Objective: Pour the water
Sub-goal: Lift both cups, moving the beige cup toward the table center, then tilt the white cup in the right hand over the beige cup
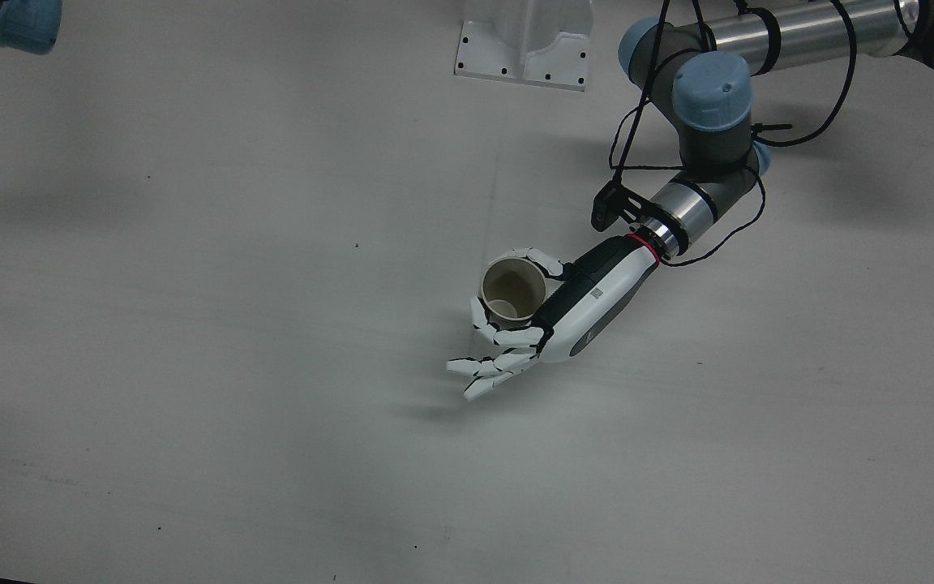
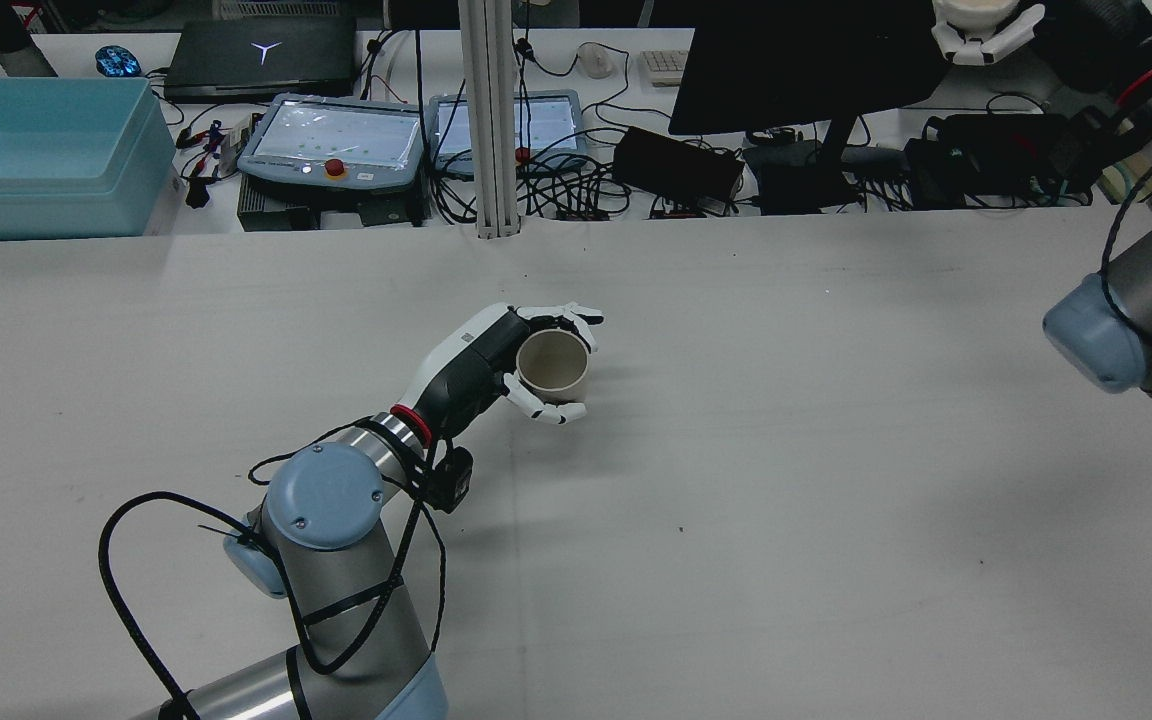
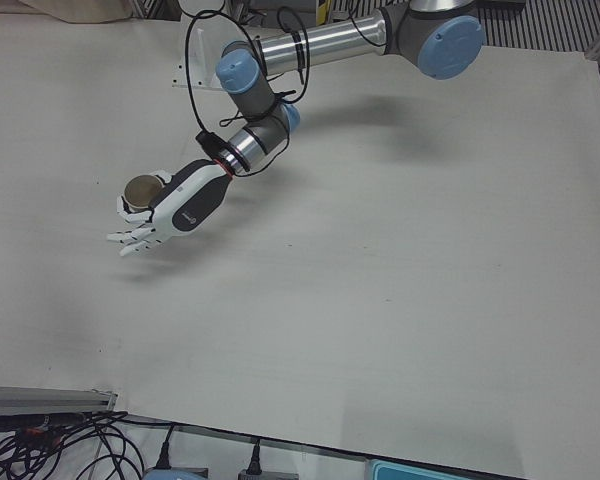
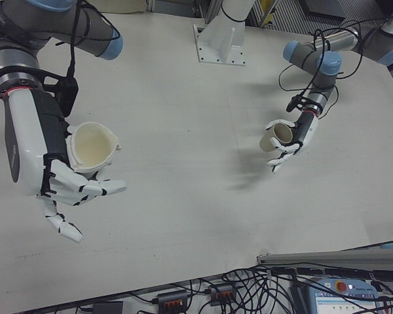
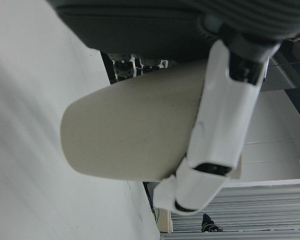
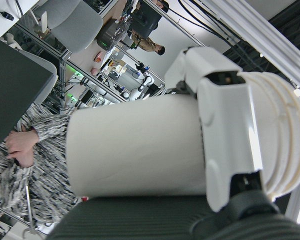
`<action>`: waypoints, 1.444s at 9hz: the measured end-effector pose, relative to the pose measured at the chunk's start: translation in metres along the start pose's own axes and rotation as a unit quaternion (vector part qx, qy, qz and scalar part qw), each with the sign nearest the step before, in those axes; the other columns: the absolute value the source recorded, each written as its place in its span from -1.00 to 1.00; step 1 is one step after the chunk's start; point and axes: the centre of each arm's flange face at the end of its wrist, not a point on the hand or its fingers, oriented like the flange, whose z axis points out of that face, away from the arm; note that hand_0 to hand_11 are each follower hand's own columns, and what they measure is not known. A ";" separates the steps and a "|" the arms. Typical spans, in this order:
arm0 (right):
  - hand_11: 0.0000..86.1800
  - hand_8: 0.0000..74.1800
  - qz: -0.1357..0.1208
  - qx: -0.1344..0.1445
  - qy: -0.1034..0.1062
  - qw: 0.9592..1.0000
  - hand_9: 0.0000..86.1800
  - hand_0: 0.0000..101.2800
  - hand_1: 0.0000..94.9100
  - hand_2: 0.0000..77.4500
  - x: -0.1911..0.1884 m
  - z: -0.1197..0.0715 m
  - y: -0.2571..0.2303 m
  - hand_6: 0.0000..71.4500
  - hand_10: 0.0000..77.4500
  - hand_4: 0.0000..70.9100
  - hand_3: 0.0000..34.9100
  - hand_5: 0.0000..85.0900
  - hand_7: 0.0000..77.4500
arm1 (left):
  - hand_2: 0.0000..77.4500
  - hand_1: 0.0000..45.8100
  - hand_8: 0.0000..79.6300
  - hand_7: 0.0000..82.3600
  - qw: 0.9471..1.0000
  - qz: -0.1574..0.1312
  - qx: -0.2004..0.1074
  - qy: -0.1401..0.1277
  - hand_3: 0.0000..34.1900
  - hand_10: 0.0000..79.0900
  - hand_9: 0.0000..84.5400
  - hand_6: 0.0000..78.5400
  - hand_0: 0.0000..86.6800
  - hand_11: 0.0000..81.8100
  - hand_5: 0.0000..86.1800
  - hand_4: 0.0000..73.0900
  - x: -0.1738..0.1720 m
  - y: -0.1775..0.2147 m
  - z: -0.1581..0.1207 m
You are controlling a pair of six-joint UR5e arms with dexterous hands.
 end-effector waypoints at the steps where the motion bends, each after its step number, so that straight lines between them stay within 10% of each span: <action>1: -0.68 0.49 -0.029 -0.011 -0.007 1.000 0.29 0.57 -0.64 0.34 -0.017 0.005 0.028 0.76 -0.86 0.05 -0.23 -0.33 0.39 | -0.11 -0.07 -0.70 -0.51 1.000 -0.001 -0.004 -0.003 -1.00 -0.75 -0.83 -0.43 0.83 -0.57 -0.01 0.30 -0.009 0.008 0.011; 6: -0.90 0.37 -0.159 -0.072 0.030 0.984 0.37 0.57 -0.64 0.34 0.006 0.012 0.160 0.82 -0.96 0.20 -0.23 -0.33 0.37 | -0.11 -0.07 -0.69 -0.48 1.000 -0.010 -0.018 -0.006 -1.00 -0.75 -0.81 -0.39 0.84 -0.59 -0.01 0.30 -0.031 0.045 0.041; 13: -0.97 0.10 -0.306 -0.072 0.139 0.939 0.19 0.57 -0.67 0.34 0.094 -0.047 0.209 0.85 -0.99 0.05 -0.25 -0.44 0.35 | -0.11 -0.07 -0.66 -0.48 0.999 -0.017 -0.031 -0.004 -1.00 -0.78 -0.81 -0.38 0.84 -0.59 -0.01 0.30 -0.026 0.059 0.044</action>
